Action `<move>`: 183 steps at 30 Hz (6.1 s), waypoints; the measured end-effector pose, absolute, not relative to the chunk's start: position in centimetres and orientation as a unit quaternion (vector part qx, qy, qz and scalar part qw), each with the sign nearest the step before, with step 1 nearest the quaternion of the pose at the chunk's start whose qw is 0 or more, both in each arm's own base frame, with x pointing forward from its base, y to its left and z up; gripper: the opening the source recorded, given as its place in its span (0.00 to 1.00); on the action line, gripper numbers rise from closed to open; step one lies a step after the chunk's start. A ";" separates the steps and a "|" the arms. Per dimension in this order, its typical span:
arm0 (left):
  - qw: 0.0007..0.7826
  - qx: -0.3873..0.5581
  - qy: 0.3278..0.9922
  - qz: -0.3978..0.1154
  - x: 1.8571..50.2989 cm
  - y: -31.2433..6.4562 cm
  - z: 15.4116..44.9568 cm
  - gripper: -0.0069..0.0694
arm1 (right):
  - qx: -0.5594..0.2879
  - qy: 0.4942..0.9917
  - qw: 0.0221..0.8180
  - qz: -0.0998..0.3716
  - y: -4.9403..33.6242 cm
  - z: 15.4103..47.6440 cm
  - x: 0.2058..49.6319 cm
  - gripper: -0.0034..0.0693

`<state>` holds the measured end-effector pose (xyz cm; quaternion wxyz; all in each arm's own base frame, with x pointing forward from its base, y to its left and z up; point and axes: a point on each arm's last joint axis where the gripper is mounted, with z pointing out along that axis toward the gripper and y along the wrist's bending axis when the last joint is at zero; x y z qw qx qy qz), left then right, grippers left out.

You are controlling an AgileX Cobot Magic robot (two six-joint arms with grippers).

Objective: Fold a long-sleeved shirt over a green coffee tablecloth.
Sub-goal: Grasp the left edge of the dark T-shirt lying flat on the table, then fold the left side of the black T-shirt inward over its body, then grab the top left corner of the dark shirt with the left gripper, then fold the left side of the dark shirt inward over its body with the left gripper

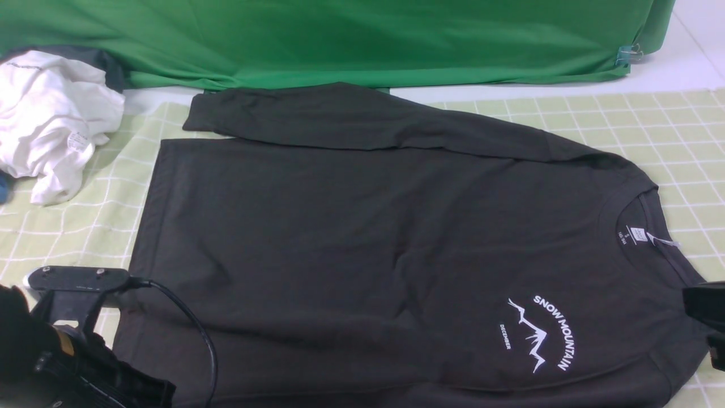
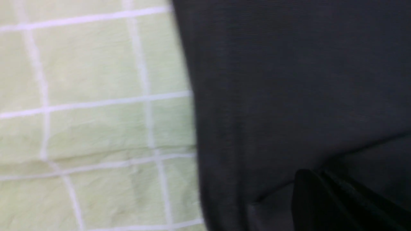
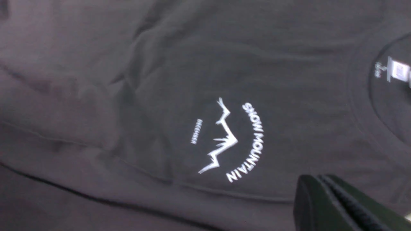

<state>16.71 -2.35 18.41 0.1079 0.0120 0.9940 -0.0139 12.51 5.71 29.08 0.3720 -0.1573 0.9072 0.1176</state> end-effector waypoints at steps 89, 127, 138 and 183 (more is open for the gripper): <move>0.328 -0.035 0.942 0.067 39.7 -0.6 25.2 0.77 | -0.163 0.886 0.413 0.132 6.2 29.7 13.0 0.19; 0.297 -0.111 0.948 -0.027 55.6 2.5 14.9 0.40 | -0.168 0.903 0.374 0.129 6.1 29.1 12.4 0.25; 0.257 -0.081 0.961 -0.059 53.4 1.7 20.6 0.14 | -0.168 0.903 0.374 0.129 6.1 29.1 12.4 0.25; -0.038 0.000 0.999 0.006 26.4 -4.1 21.3 0.39 | -0.159 0.892 0.404 0.127 6.1 29.5 12.9 0.05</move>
